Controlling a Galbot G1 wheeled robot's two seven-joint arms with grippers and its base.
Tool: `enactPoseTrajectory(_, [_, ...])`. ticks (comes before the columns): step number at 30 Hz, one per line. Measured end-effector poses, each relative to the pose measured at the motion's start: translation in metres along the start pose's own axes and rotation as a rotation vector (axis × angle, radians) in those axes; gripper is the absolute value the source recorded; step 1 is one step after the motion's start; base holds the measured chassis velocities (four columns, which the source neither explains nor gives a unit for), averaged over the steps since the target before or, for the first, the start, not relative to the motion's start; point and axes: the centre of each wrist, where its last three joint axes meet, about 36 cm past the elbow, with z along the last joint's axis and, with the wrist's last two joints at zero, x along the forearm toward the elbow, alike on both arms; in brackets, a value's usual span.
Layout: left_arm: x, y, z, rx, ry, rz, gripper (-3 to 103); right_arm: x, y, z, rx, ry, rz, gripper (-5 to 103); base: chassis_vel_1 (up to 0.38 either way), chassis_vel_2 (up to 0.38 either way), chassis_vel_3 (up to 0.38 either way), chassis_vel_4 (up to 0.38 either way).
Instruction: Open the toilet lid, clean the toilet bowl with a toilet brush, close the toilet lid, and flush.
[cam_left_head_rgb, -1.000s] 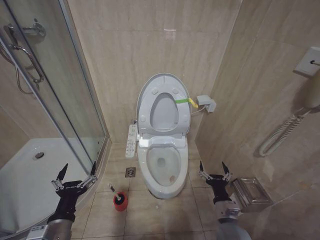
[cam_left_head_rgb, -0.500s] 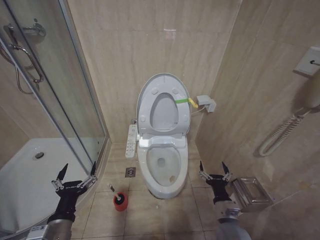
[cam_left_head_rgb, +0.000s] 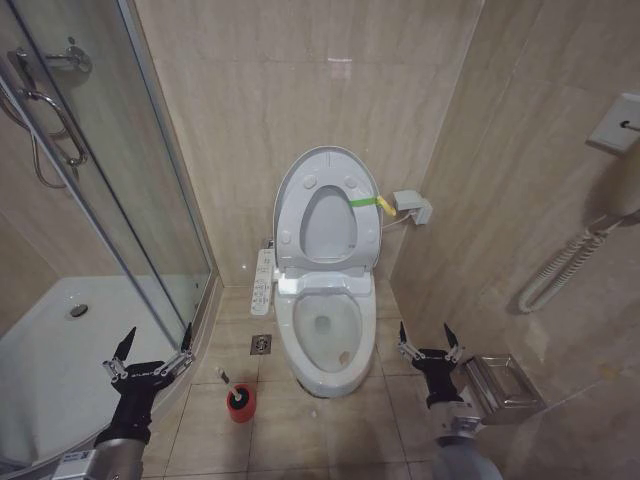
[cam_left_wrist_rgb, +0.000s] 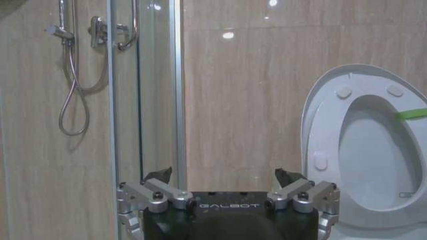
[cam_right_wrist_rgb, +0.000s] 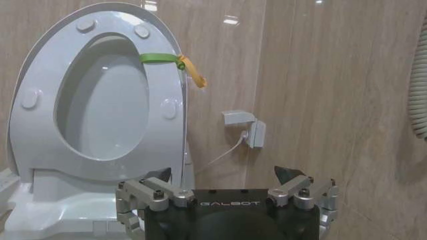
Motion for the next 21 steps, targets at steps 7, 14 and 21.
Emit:
enactPoseTrajectory(7, [0.0000, 0.0000, 0.0000, 0.000, 0.000, 0.000, 100, 0.0000, 0.0000, 0.0000, 0.000, 0.000, 0.000, 100, 0.000, 0.000, 0.000, 0.000])
enactPoseTrajectory(14, [0.0000, 0.0000, 0.0000, 0.000, 0.000, 0.000, 100, 0.0000, 0.0000, 0.0000, 0.000, 0.000, 0.000, 100, 0.000, 0.000, 0.000, 0.000])
enactPoseTrajectory(21, [0.0000, 0.0000, 0.0000, 0.000, 0.000, 0.000, 100, 0.0000, 0.0000, 0.0000, 0.000, 0.000, 0.000, 100, 0.000, 0.000, 0.000, 0.000])
